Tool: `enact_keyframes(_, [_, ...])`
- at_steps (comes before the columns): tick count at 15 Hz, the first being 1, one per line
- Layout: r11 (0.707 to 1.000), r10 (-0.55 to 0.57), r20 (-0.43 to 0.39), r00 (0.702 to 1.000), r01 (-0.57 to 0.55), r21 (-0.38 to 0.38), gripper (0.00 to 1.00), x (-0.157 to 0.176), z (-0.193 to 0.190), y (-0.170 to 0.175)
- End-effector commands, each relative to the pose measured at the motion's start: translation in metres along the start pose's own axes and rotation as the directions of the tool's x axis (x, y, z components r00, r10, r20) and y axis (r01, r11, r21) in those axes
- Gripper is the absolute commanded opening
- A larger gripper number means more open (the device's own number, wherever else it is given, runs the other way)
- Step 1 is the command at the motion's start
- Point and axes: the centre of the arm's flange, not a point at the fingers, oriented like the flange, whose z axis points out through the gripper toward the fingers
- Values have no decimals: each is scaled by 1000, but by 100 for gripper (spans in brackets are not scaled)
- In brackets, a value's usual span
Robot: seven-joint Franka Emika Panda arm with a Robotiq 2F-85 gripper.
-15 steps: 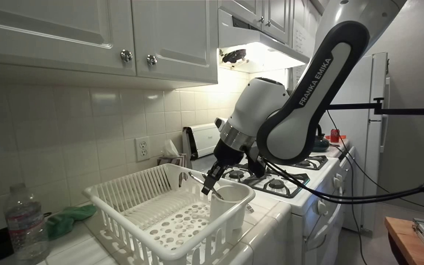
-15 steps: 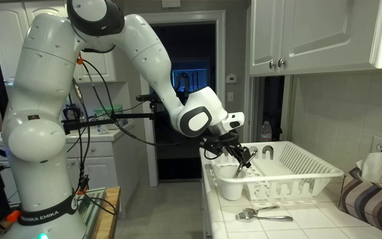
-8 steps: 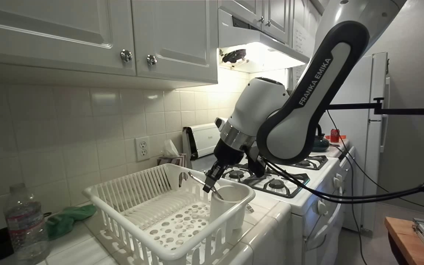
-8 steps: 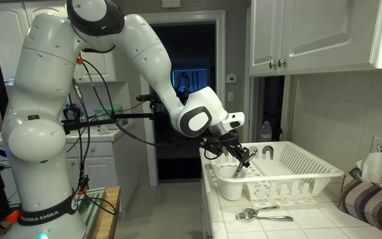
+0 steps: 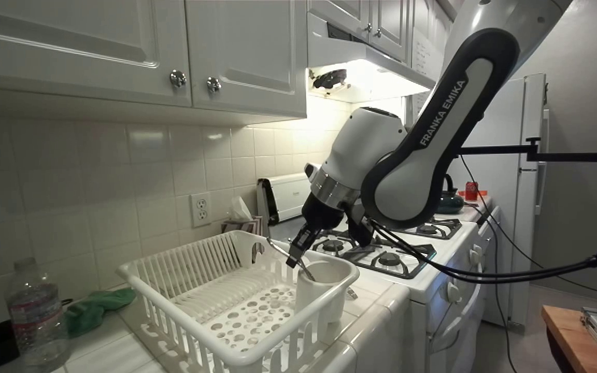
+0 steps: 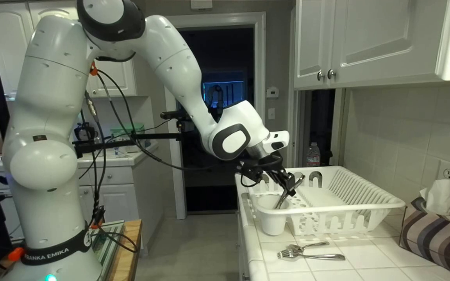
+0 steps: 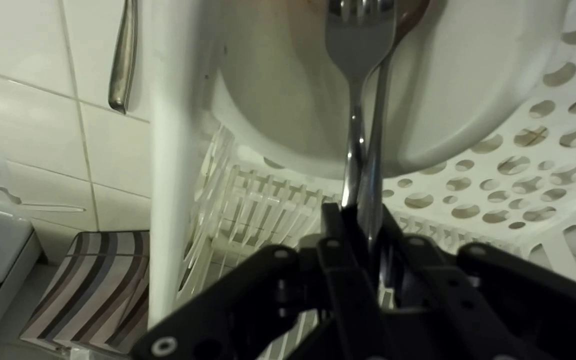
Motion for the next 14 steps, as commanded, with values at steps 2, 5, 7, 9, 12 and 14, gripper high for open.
enact_keyframes(2, [997, 71, -27, 997, -70, 33, 4, 17, -35, 5])
enact_keyframes(5, [994, 101, -55, 993, -98, 45, 4, 31, -50, 10])
enact_keyframes(7, [992, 118, -73, 990, -115, 46, 4, 38, -57, 14])
enact_keyframes(9, [990, 138, -92, 986, -134, 46, 4, 44, -63, 20])
enact_keyframes(12, [987, 158, -105, 982, -154, 41, 4, 51, -69, 26])
enact_keyframes(14, [987, 158, -112, 981, -154, 38, 4, 51, -70, 28])
